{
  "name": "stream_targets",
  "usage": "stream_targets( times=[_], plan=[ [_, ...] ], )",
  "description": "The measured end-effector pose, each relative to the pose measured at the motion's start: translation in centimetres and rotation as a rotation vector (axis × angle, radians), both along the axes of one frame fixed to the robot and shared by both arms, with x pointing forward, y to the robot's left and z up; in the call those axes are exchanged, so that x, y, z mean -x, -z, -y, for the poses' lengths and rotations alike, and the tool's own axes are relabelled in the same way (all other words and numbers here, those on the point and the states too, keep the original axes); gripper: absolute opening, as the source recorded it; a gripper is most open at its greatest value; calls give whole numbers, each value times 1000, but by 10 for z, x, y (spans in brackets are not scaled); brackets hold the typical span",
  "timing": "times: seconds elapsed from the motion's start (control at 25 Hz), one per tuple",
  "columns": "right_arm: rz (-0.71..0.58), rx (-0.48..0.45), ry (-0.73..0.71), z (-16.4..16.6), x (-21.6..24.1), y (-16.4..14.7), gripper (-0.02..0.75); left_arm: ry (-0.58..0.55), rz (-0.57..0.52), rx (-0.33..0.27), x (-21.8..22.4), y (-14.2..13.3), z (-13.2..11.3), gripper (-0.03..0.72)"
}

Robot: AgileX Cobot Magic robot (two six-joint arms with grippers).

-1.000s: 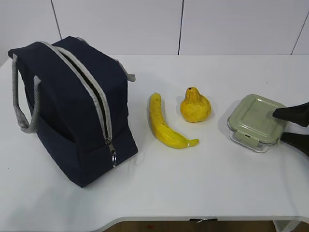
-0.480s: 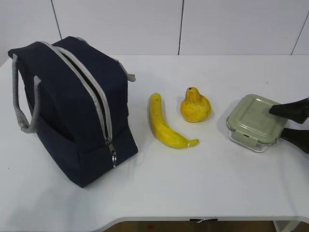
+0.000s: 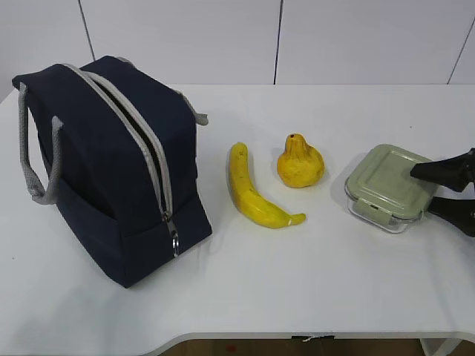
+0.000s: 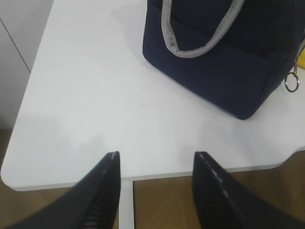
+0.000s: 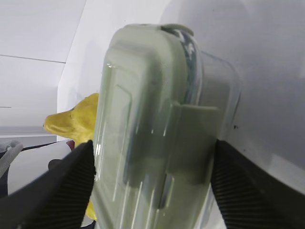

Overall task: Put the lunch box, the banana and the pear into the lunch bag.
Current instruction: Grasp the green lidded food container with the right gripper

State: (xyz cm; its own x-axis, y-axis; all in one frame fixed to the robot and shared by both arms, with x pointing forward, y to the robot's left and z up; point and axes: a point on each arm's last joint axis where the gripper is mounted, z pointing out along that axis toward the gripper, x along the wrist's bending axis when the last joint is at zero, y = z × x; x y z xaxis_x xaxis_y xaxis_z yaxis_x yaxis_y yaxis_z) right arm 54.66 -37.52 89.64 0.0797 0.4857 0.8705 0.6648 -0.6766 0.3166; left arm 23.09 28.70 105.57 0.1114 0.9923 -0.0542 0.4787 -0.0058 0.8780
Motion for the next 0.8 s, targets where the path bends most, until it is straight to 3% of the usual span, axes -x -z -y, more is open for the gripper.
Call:
stream_targets(
  times=[0.24,0.68,0.8],
  plan=[
    [-3,1,1,0,0,1,574,0,0,0,0,0,0,371],
    [17,-33,12,0,-2,-2,299,0,0,0,0,0,0,371],
    [19,-35,12,0,-2,-3,294,0,0,0,0,0,0,371]
  ],
)
